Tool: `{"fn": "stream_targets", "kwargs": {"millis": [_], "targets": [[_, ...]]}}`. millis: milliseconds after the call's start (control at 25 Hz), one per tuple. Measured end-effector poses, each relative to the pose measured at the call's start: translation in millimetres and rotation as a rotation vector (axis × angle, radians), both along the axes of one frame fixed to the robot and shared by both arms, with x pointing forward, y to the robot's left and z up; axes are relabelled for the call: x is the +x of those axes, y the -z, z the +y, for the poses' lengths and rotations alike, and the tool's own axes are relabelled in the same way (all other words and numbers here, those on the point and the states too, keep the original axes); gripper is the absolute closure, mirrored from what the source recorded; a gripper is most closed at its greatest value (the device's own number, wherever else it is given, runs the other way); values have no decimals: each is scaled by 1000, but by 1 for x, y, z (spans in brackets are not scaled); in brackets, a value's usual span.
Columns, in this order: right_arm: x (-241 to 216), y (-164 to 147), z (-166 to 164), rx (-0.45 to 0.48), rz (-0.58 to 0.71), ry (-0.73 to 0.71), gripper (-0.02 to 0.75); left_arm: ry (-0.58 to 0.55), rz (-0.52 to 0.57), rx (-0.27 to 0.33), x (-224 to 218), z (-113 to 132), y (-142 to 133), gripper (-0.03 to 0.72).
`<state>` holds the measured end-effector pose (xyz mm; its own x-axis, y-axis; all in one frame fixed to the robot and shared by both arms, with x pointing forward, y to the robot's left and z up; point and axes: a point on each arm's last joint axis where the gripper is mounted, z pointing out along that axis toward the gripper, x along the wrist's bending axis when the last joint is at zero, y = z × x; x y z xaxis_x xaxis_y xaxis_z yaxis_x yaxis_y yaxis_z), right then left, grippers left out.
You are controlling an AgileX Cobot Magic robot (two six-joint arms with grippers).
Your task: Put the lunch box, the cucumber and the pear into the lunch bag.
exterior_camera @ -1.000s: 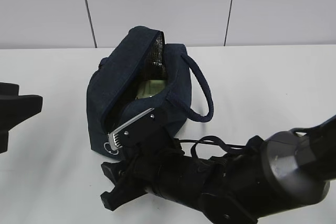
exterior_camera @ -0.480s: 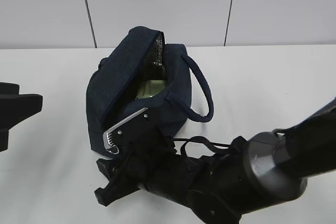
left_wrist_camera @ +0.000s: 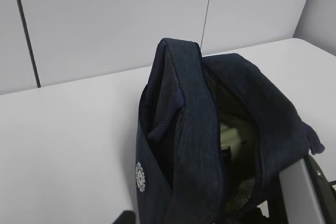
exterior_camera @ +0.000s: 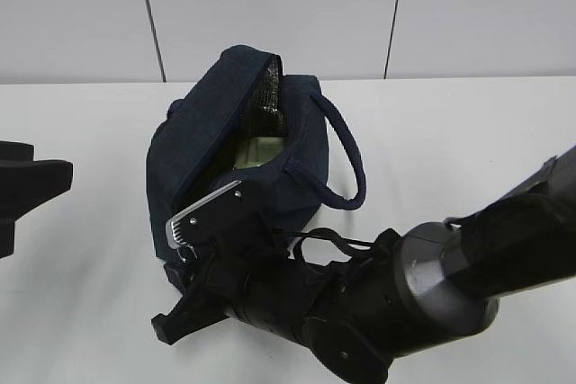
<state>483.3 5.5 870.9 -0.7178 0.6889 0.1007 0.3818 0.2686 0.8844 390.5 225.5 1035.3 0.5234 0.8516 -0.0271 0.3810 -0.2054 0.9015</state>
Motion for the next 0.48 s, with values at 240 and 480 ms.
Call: {"fn": "stream_targets", "kwargs": {"millis": [240,480], "targets": [[2,1,-2,10,23,46,714,-1,0,-1,0,0,0,378],[-1,4,-4,-54,91,48,732,-33,-25,0,2,2,-2,379]]}}
